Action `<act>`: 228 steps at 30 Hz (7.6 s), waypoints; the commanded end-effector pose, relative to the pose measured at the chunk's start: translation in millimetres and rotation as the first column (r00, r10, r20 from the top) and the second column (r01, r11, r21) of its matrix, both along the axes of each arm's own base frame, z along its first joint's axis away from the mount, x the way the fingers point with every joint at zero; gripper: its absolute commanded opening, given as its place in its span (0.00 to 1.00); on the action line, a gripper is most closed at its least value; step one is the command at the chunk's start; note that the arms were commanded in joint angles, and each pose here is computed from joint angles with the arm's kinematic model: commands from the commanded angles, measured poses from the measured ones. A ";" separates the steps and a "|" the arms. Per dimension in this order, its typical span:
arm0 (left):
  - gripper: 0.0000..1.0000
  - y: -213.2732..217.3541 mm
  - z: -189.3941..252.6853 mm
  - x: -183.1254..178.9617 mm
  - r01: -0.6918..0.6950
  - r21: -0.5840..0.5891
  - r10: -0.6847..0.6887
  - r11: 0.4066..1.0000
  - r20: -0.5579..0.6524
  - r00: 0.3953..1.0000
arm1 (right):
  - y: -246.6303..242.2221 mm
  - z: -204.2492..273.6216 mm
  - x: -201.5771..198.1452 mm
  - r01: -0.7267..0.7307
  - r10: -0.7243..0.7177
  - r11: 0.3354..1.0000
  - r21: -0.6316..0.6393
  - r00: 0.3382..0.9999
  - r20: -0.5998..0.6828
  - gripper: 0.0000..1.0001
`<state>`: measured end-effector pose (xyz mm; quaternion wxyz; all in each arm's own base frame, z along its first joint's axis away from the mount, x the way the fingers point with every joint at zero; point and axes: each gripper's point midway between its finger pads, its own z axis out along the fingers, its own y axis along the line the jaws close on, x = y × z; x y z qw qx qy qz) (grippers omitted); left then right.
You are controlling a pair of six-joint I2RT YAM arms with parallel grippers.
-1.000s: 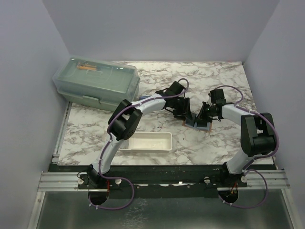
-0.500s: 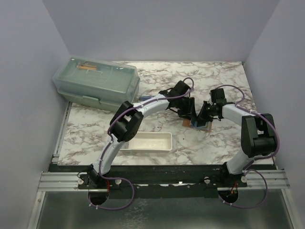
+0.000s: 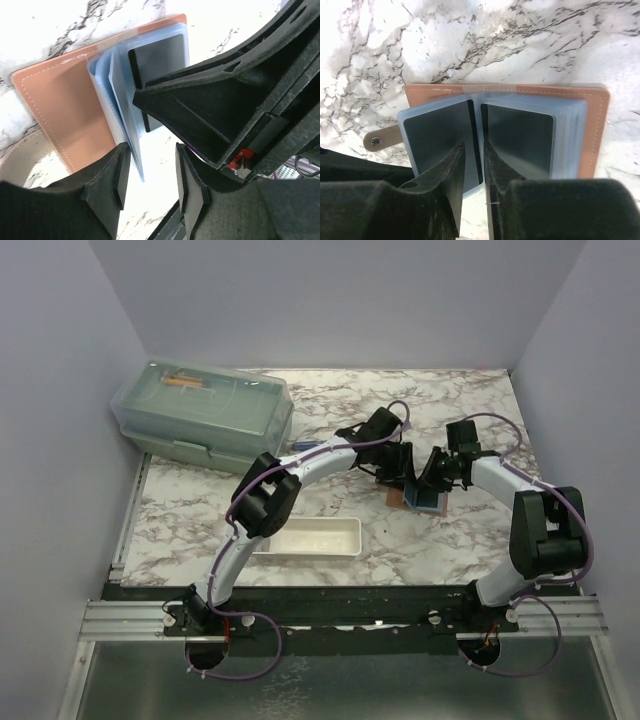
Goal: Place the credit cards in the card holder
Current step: Turn over the card slot in the card holder, then pick up the credit card from the storage box.
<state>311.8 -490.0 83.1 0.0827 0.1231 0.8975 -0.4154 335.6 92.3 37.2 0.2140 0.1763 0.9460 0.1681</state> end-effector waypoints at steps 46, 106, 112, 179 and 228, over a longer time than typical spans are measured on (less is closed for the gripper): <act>0.55 -27.1 19.4 -6.8 0.064 -0.065 -0.061 0.996 0.039 0.997 | -19.5 24.1 4.1 -0.010 -0.005 0.983 0.181 0.997 0.081 0.08; 0.64 0.6 -4.4 12.1 -0.016 0.196 -0.040 0.980 0.275 0.961 | -13.3 17.5 -3.4 -0.051 0.037 0.978 0.204 0.997 0.072 0.07; 0.64 0.7 -20.7 9.2 -0.009 0.215 -0.046 0.976 0.249 0.967 | -13.4 19.6 -2.0 -0.049 0.034 0.977 0.206 0.997 0.076 0.07; 0.77 382.8 79.4 -101.9 -0.536 0.603 0.391 0.591 0.367 0.844 | 9.0 66.3 -6.2 -0.131 0.147 0.986 -0.107 0.976 0.162 0.55; 0.00 344.1 90.9 -100.5 -0.370 0.450 0.313 0.813 0.198 0.929 | 50.6 99.5 -29.3 -0.286 0.282 0.958 -0.016 0.930 0.236 0.54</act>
